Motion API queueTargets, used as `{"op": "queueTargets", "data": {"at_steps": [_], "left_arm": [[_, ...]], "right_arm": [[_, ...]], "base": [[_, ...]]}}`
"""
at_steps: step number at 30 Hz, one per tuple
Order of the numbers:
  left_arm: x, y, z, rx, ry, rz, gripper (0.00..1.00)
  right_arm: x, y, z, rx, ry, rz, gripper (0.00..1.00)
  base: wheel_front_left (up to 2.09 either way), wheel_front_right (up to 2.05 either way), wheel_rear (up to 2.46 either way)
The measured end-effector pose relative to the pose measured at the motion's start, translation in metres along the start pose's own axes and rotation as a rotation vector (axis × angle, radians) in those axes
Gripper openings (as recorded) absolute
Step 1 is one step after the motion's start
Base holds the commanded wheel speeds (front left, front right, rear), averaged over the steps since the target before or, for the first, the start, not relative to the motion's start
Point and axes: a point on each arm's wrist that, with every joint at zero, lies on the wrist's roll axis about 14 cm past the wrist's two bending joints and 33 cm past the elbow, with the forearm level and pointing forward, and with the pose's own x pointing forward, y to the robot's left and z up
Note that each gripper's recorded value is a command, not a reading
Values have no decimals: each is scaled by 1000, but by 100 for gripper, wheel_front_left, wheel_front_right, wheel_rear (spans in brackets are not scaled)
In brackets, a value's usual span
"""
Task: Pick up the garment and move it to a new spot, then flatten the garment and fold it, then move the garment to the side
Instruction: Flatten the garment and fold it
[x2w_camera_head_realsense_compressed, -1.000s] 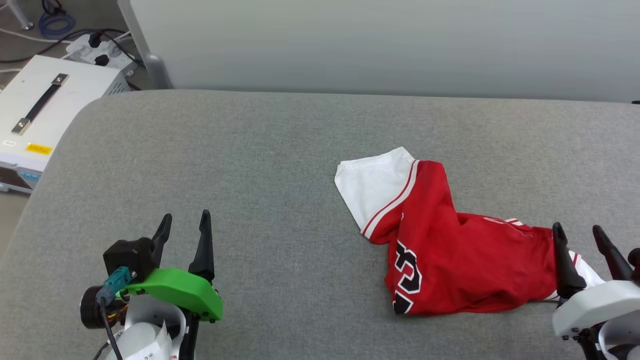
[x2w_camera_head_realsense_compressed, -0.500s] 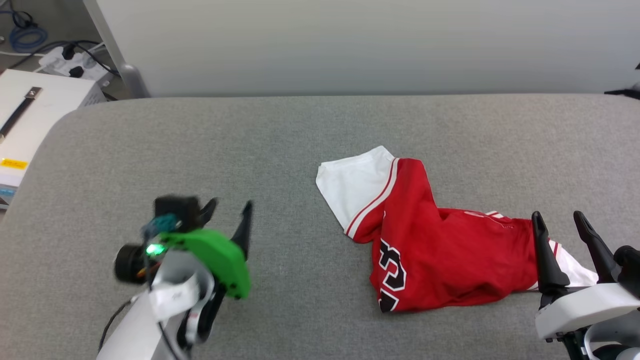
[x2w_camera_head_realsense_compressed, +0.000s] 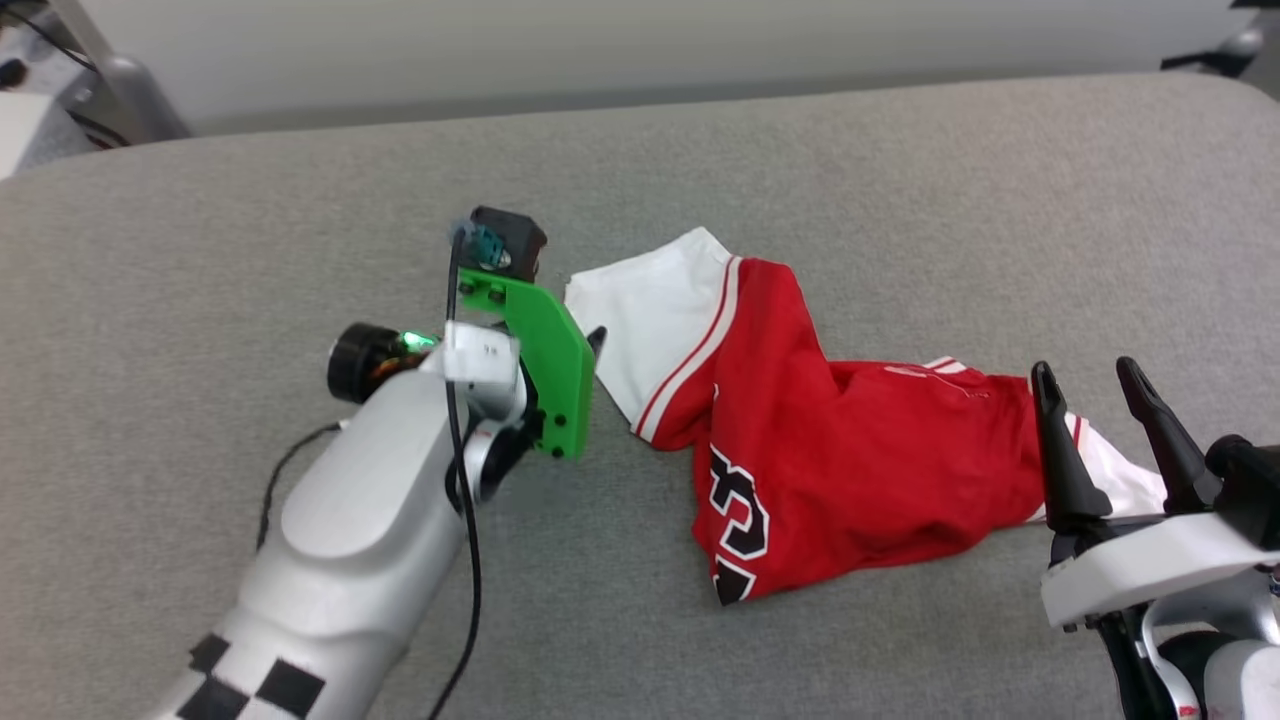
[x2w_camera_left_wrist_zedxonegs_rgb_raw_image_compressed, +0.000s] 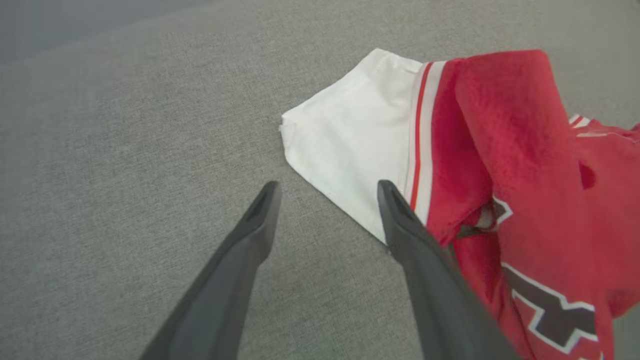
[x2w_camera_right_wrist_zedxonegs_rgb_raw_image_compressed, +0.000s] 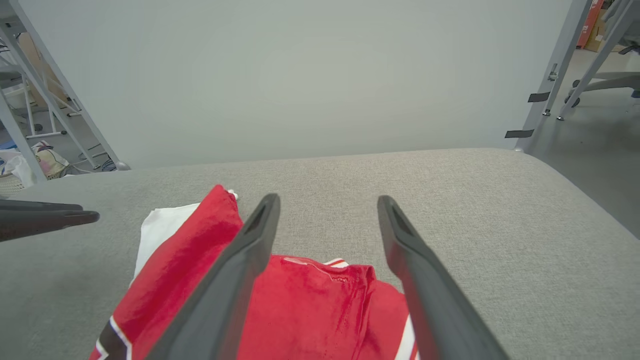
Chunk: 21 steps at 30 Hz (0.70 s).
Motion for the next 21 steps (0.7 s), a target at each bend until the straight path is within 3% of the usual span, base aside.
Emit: {"op": "queueTargets", "data": {"at_steps": [9, 21], "left_arm": [[56, 30, -28, 43, 209, 46, 100], [101, 23, -52, 127, 444, -30, 100]], "right_arm": [[8, -19, -22, 22, 40, -57, 100], [5, -48, -54, 40, 113, -150, 100]], "base": [[0, 0, 0], [0, 0, 0]]}}
